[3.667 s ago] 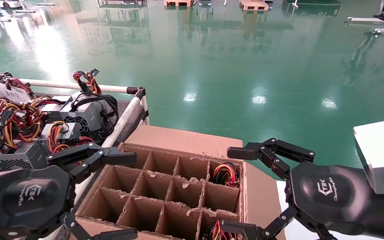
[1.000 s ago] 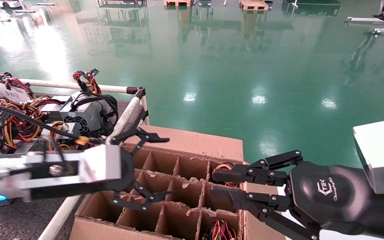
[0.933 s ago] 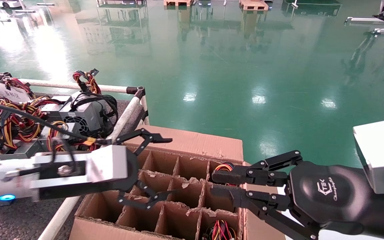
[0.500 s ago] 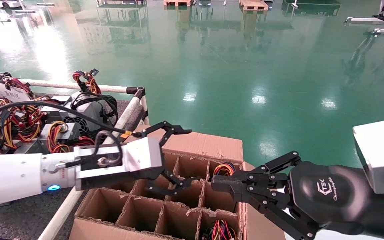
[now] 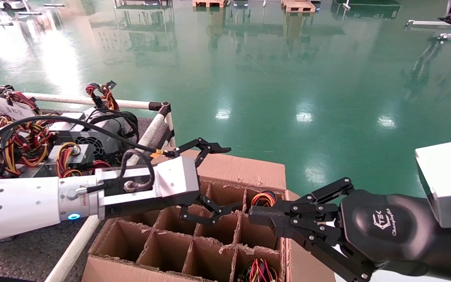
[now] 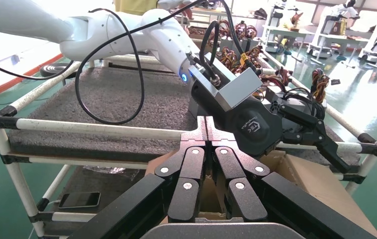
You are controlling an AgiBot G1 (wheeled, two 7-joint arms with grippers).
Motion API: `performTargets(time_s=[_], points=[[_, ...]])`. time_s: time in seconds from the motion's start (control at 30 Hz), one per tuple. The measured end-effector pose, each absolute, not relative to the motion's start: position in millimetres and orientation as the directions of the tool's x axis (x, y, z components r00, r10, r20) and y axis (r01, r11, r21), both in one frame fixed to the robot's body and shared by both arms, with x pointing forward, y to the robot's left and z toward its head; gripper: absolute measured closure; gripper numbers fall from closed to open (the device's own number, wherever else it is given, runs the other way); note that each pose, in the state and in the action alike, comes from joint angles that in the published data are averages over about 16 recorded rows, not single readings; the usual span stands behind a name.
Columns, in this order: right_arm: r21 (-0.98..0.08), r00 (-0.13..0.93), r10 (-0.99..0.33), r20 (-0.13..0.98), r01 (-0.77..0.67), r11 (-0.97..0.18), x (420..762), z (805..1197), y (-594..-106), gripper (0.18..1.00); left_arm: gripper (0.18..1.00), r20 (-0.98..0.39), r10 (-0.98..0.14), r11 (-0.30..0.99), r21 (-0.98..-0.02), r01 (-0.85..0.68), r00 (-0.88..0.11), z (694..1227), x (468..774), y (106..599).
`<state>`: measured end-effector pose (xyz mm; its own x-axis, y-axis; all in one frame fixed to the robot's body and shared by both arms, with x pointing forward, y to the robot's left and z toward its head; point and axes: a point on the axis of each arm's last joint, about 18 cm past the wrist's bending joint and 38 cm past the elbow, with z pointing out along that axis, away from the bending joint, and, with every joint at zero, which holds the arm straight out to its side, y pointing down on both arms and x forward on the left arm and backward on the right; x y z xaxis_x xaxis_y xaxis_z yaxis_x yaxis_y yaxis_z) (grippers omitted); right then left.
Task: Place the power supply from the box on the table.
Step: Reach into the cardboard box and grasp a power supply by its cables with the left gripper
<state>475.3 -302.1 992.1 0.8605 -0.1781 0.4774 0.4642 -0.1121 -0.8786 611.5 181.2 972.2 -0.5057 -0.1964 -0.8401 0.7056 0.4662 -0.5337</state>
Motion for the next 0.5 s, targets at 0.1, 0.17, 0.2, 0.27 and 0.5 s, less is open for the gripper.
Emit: performTargets(time_s=[0.1, 0.17, 0.2, 0.27, 0.5], points=[[-0.879, 0.86, -0.178, 0.477, 0.464, -0.112, 475, 992, -302, 0.993, 0.186, -0.843, -0.199, 0.471, -0.529, 0.706, -0.499, 971, 615, 178], [-0.879, 0.86, -0.178, 0.477, 0.464, -0.112, 475, 992, -302, 0.994, 0.186, -0.847, -0.2, 0.476, -0.524, 0.706, -0.493, 970, 618, 175], [-0.879, 0.86, -0.178, 0.477, 0.464, -0.112, 475, 992, -302, 0.994, 0.186, -0.848, -0.201, 0.479, -0.521, 0.706, -0.49, 970, 619, 174], [-0.879, 0.86, -0.178, 0.477, 0.464, -0.112, 475, 992, -302, 0.995, 0.186, -0.853, -0.203, 0.485, -0.515, 0.707, -0.482, 968, 623, 170], [-0.879, 0.86, -0.178, 0.477, 0.464, -0.112, 475, 992, -302, 0.995, 0.186, -0.87, -0.206, 0.511, -0.485, 0.709, -0.447, 962, 635, 156]])
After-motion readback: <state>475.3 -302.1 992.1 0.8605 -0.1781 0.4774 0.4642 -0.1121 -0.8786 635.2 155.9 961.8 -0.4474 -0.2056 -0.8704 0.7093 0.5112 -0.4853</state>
